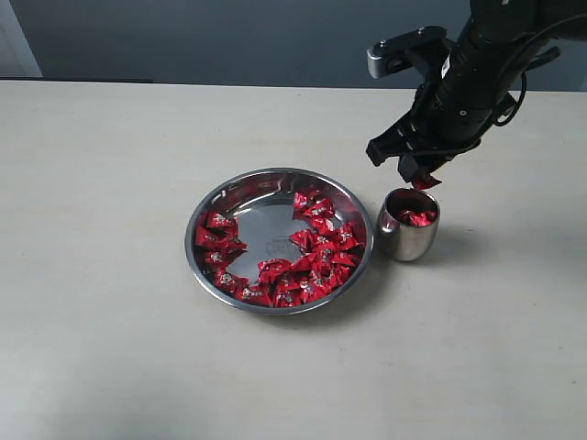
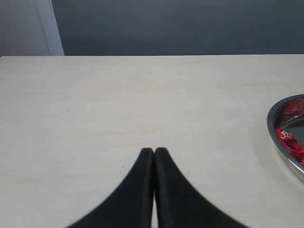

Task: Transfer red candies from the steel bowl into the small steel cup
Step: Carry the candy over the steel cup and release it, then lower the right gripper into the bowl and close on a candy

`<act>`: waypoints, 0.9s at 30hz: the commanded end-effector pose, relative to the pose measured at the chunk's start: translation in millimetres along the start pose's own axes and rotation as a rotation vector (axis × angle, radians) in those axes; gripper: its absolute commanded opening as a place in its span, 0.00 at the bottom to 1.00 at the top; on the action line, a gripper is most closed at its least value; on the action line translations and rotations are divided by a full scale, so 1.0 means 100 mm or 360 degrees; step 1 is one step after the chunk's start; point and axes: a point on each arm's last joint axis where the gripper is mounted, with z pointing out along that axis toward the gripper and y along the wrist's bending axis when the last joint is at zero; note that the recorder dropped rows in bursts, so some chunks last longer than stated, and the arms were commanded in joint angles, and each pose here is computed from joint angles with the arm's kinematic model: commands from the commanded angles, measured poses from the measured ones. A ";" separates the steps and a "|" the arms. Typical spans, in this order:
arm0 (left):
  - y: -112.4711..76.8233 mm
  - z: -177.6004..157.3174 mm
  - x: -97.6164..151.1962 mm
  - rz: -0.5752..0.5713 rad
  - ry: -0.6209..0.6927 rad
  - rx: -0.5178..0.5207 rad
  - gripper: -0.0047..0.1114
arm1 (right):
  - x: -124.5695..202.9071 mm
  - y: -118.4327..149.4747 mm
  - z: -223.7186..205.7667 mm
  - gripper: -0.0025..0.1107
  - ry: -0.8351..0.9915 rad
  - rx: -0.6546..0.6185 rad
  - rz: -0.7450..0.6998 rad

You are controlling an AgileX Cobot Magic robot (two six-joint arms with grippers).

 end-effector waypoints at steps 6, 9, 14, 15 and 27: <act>0.00 0.00 0.00 0.0002 -0.0012 0.0008 0.04 | 0.04 -0.02 -0.02 0.31 0.0037 0.0005 -0.0017; 0.00 0.00 0.00 0.0002 -0.0012 0.0008 0.04 | 0.04 -0.02 -0.02 0.43 0.0037 0.0005 -0.0017; 0.00 0.00 0.00 0.0002 -0.0012 0.0008 0.04 | 0.01 0.00 -0.02 0.52 -0.0004 -0.0028 0.0012; 0.00 0.00 0.00 0.0002 -0.0012 0.0008 0.04 | 0.00 0.02 -0.02 0.52 -0.0023 -0.0062 0.0035; 0.00 0.00 0.00 0.0002 -0.0012 0.0008 0.04 | -0.18 0.97 0.31 0.50 -0.0197 -0.0559 -0.0275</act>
